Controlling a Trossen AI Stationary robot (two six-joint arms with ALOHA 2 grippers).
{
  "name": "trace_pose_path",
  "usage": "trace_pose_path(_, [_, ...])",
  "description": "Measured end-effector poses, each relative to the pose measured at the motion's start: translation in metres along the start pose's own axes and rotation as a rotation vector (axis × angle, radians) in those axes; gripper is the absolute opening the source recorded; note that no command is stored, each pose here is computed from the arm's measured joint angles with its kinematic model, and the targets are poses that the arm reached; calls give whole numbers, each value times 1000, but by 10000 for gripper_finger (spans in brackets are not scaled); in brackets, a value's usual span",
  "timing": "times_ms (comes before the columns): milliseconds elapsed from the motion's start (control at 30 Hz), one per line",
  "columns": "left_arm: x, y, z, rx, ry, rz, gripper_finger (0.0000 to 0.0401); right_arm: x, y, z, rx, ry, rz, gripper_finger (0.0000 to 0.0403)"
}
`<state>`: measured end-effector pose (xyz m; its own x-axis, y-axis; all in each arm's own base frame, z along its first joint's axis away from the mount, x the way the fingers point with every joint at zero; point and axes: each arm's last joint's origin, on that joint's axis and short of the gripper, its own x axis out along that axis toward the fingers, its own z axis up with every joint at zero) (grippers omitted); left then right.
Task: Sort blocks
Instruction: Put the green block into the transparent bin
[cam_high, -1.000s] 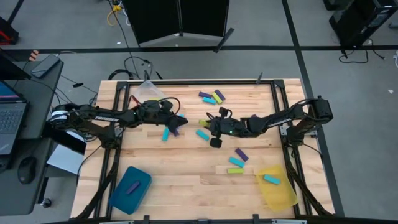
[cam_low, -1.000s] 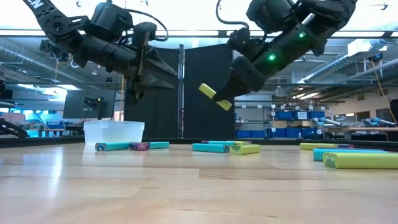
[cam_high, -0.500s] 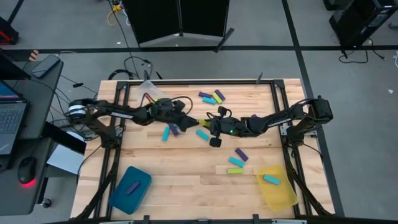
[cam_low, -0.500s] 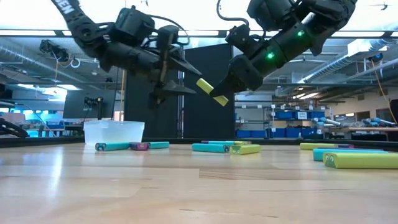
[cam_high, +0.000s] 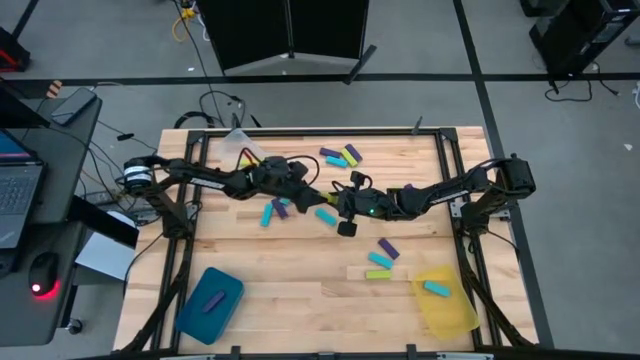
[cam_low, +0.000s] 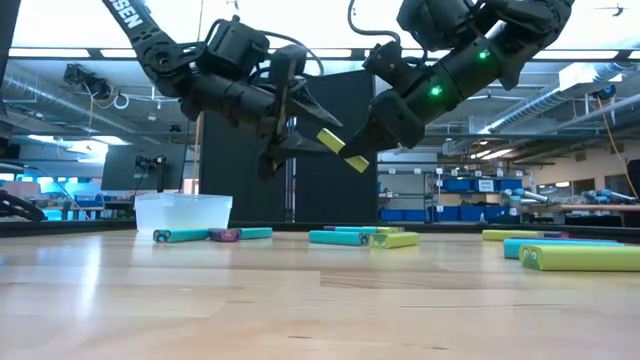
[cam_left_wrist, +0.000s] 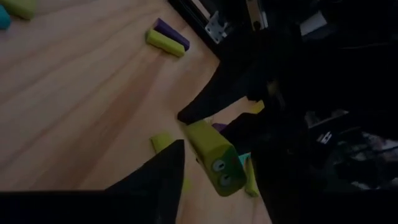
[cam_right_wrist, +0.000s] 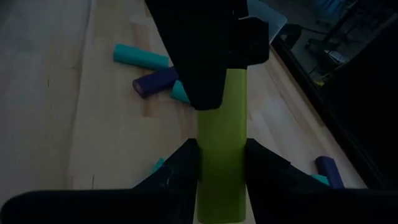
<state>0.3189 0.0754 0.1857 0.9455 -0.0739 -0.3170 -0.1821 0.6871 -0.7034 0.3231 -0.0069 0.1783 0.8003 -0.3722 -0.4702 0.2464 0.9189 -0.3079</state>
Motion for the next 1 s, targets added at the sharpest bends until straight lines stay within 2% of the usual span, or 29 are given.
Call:
trace_pose_path(200, [0,2,-2,67,12,19,84,0,0,0,-5,2,-6,111])
trace_pose_path(267, [0,3,-2,77,11,25,66,0,0,0,-2,1,-10,109])
trace_pose_path(333, [0,3,-2,100,11,28,64,0,0,1,5,-4,-3,101])
trace_pose_path(533, [0,2,-1,150,-5,26,65,0,-1,2,7,-12,-7,149])
trace_pose_path(800, [-17,0,19,223,-81,40,64,-16,-7,11,-38,-11,-207,184])
trace_pose_path(900, [-35,-1,31,258,-102,104,65,-27,-12,18,-30,-24,-238,189])
trace_pose_path(1000, [-61,-1,41,282,-118,220,64,-33,-18,20,-19,-20,-246,190])
